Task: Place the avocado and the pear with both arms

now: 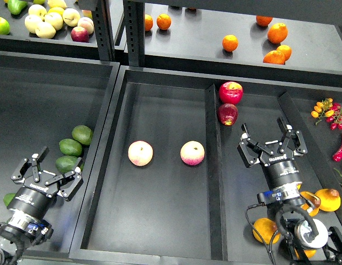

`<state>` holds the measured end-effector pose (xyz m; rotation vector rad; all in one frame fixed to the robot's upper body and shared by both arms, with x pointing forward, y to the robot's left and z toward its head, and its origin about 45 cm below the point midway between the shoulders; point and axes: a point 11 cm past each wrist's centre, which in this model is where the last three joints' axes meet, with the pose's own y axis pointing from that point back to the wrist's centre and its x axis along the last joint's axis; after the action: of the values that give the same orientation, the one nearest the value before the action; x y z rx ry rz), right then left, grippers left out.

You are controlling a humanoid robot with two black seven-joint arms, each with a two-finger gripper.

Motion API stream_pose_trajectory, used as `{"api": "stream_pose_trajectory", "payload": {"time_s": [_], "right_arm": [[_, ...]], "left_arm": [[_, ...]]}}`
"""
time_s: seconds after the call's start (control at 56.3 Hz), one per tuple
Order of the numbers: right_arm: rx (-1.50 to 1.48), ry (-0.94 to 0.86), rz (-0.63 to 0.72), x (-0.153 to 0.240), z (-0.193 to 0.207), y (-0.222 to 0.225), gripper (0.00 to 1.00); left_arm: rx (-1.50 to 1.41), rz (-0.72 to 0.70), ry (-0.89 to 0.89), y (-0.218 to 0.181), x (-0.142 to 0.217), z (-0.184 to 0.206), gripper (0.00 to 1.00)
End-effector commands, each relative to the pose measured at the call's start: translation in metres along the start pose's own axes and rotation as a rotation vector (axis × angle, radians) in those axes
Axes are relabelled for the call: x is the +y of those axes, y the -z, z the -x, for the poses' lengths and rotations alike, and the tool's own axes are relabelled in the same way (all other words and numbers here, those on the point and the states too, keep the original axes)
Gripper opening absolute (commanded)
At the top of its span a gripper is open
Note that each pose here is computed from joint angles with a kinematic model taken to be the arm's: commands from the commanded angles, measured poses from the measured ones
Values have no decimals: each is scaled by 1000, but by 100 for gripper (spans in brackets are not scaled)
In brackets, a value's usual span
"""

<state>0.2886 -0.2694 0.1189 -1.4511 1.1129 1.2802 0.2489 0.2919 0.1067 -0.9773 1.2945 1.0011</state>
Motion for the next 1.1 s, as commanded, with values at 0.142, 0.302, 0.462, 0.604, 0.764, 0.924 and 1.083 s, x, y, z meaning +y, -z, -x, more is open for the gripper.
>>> {"api": "stream_pose_trajectory", "payload": {"time_s": [0.142,0.302,0.462,0.604,0.764,0.924,1.083], "right_arm": [[-24,-80,12,-6,6,-6,100],[-32,-120,-20,-8,5,-3,100],[-52,-92,-19,-10,8,-6,100],[-56,33,1,-10,21,-15,100],[-56,44,4,-10,23,-16,100],[-63,7,16,-10,18,-20,100],[-69,-10,60,-10,14,-35,100]], "left_arm": [[-30,-25,108,5,-13,36,99],[-33,-22,115,4,-13,38,99],[-25,-23,94,6,-7,32,99],[-13,-37,75,13,-4,25,99],[-8,-58,73,20,-5,24,99],[-6,-65,73,22,-6,24,99],[2,-89,68,31,-7,22,99]]}}
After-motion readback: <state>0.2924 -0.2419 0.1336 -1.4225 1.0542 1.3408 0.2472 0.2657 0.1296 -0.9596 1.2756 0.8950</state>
